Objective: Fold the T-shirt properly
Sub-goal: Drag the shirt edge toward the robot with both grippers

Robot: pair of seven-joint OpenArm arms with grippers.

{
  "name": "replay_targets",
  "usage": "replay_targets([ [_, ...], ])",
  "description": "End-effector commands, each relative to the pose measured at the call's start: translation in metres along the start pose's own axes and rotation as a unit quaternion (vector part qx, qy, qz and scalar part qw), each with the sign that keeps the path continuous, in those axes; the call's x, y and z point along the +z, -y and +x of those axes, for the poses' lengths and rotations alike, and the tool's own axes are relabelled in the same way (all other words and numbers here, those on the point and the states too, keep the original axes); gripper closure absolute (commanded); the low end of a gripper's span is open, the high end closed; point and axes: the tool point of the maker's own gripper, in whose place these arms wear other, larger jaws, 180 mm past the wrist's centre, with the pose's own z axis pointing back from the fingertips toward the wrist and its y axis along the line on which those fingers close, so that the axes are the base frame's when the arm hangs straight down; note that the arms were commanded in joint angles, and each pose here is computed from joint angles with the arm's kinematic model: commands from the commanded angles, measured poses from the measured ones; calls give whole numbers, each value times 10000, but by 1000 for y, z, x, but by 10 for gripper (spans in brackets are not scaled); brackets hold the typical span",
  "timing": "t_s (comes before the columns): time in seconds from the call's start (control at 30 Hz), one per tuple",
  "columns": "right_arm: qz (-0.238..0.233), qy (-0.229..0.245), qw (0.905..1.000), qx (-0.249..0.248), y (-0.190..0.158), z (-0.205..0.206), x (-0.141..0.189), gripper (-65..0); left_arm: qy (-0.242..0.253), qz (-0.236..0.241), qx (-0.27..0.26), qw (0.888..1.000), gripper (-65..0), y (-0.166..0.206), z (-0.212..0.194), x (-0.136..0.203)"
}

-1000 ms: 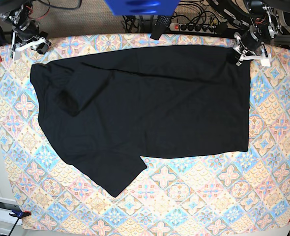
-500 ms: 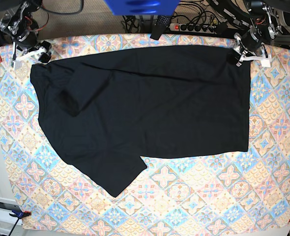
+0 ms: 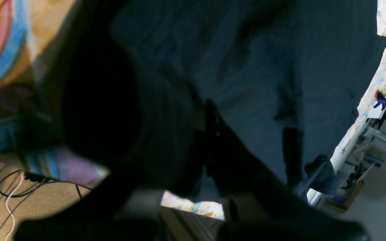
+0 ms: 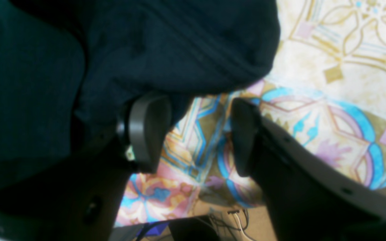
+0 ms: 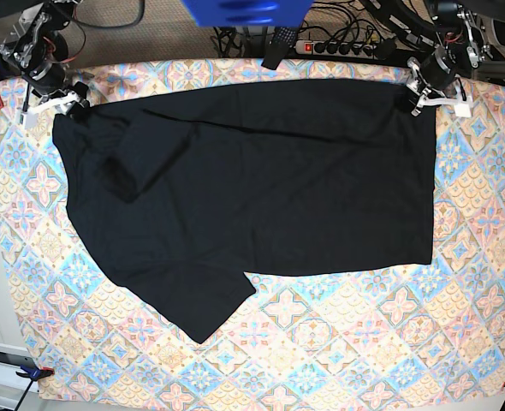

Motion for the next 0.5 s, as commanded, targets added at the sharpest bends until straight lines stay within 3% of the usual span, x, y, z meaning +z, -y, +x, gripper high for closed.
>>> replay_targets([
  [0.0,-53,-49,10000,65,3,0,1,-320,88,-24,-71,9999,-1,3,8,3],
  [0.47,211,-206,9995,134,-22,5,-10,-320,82,-34,-85,9999,-1,4,8,2],
])
